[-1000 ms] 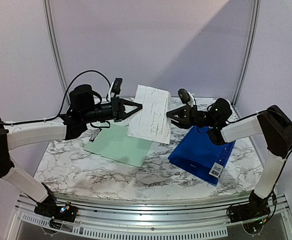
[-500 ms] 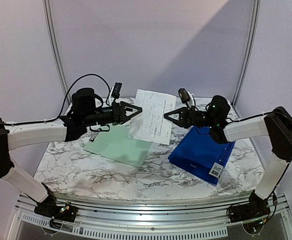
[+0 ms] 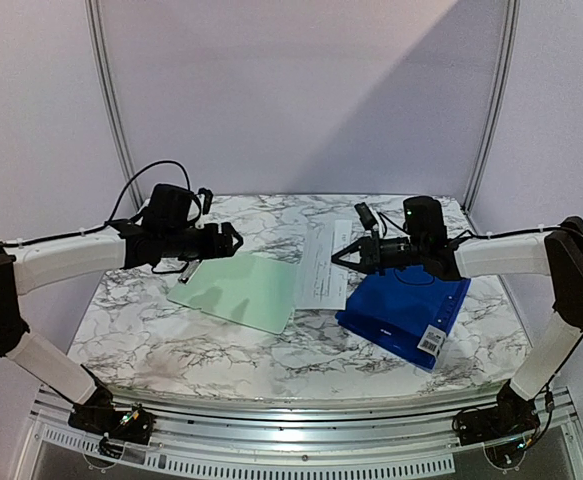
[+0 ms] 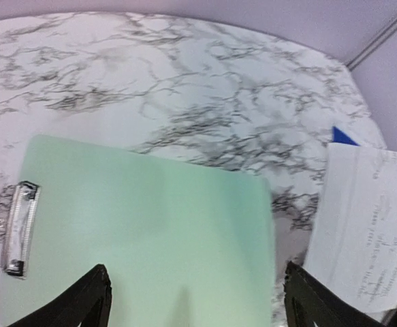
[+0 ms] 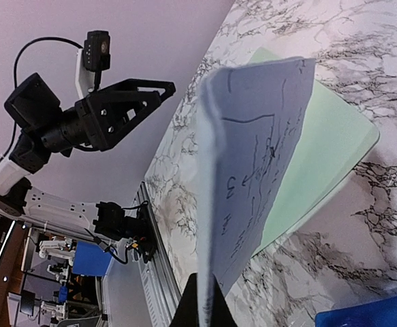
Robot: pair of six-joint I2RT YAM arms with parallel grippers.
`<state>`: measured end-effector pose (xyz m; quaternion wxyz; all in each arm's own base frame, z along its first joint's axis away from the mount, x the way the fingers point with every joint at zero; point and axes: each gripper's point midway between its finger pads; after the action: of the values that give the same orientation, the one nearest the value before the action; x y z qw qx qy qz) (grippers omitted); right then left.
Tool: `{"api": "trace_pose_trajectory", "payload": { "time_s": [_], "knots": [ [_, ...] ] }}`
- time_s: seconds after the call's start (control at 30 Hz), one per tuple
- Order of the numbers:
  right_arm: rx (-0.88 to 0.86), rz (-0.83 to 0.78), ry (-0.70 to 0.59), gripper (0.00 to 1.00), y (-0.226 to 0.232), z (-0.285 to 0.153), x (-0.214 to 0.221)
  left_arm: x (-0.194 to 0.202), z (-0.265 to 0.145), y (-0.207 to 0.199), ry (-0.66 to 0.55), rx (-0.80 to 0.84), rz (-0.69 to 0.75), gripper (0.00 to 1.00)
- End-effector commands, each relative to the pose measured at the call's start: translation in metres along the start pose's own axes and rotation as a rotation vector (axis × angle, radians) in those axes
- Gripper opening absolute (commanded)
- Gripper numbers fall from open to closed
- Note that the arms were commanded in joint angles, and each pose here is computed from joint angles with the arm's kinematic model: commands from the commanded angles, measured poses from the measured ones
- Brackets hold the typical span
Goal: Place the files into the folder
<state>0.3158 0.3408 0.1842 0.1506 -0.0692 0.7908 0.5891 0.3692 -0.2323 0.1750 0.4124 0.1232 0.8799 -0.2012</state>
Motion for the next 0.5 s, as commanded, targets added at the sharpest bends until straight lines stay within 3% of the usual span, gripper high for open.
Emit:
{"api": "trace_pose_trajectory", "payload": {
  "time_s": [0.0,0.33,0.47],
  "knots": [
    [0.052,-0.037,0.008,0.0,0.001,-0.001,-0.001,0.027,0.006,0.065,0.157,-0.316,0.113,0.87],
    [0.109,-0.048,0.031,0.0,-0.008,-0.003,0.004,0.059,0.018,0.139,0.319,-0.557,0.112,0.83],
    [0.121,-0.067,0.031,0.0,-0.004,-0.008,0.005,0.07,0.025,0.157,0.352,-0.566,0.069,0.82]
  ]
}}
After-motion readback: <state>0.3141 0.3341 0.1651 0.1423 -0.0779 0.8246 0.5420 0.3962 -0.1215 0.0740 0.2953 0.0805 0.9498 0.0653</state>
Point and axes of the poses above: each gripper's point midway between its finger pads, its own z axis out along the fingers, its own y axis along the line the jaws close on, x = y × z, and after that the axes turned 11 degrees about z, right-handed
